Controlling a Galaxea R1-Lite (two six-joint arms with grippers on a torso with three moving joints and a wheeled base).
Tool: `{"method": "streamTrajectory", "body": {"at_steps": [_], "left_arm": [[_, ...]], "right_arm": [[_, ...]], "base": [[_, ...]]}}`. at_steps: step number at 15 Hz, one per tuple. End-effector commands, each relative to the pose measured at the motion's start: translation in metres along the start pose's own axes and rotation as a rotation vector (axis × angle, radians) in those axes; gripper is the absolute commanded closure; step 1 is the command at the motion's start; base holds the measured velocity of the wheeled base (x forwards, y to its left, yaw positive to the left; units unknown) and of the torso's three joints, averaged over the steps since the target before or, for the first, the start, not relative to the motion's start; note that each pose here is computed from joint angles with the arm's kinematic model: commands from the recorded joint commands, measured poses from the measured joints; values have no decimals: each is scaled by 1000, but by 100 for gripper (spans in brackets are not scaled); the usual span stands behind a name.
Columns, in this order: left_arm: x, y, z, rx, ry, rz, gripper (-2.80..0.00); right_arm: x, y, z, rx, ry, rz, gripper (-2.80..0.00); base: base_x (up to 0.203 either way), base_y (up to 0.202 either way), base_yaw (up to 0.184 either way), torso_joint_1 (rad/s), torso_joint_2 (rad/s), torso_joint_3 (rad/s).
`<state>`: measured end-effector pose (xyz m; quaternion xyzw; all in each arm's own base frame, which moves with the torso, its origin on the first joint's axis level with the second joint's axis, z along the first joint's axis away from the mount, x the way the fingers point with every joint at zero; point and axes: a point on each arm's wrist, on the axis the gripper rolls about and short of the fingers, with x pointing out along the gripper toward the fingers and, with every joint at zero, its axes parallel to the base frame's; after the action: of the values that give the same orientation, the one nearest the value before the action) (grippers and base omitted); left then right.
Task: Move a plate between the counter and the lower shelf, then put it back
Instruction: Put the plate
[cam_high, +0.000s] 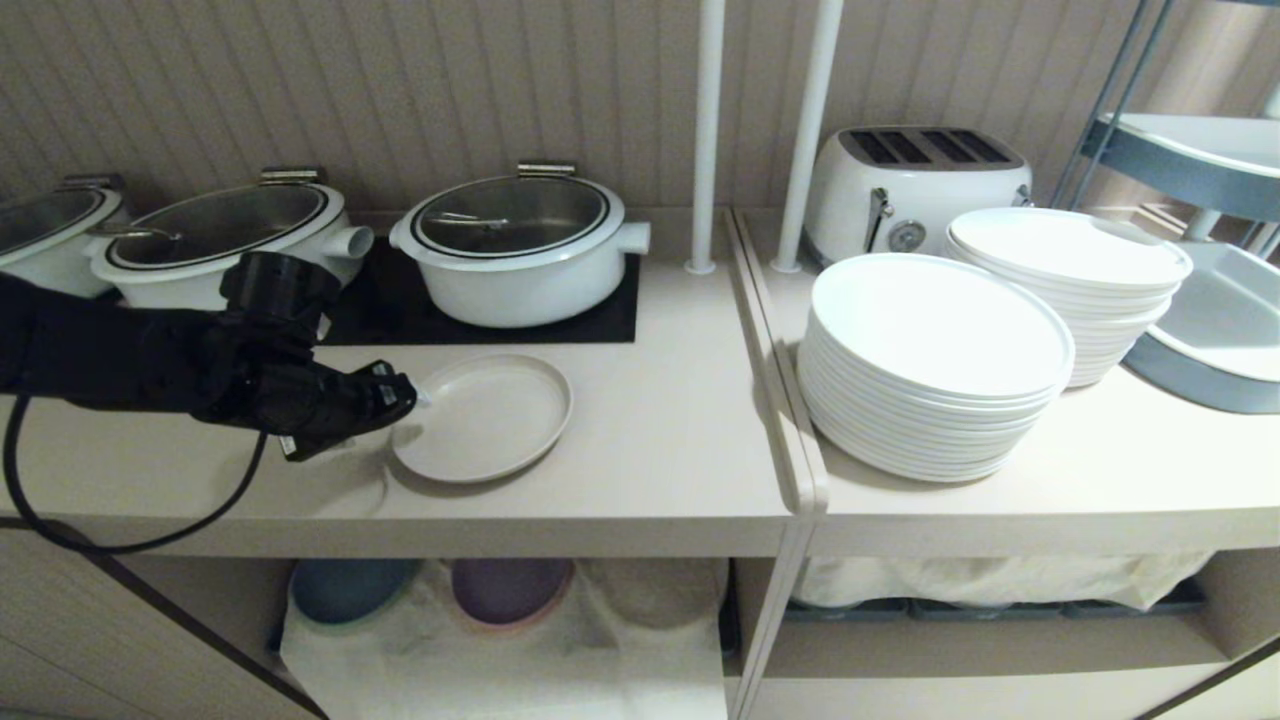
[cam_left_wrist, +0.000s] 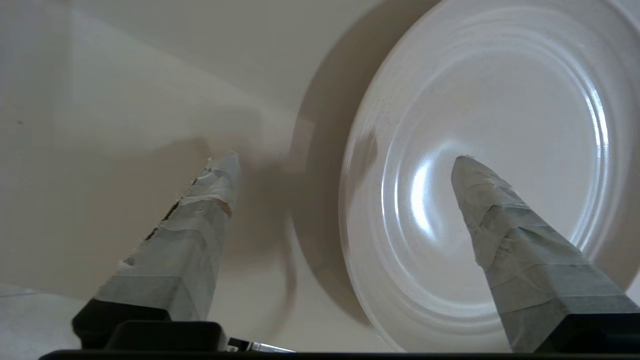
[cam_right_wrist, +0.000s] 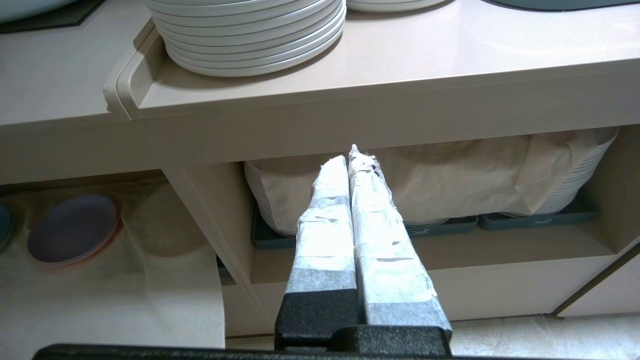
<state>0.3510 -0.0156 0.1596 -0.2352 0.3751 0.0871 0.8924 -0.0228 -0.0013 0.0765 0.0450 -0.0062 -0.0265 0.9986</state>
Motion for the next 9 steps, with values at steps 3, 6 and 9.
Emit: {"method": "streamTrajectory", "body": {"at_steps": [3, 6, 9], "left_arm": [[-10, -1, 3, -2, -29, -3, -280], [-17, -2, 5, -3, -44, -9, -280], [-24, -2, 6, -5, -67, 0, -280]], "right_arm": [[0, 0, 0, 1, -1, 0, 0], [0, 0, 0, 1, -1, 0, 0], [0, 0, 0, 1, -1, 0, 0]], "base": [[0, 0, 0, 0, 0, 0], [0, 0, 0, 0, 0, 0], [0, 0, 0, 0, 0, 0]]}}
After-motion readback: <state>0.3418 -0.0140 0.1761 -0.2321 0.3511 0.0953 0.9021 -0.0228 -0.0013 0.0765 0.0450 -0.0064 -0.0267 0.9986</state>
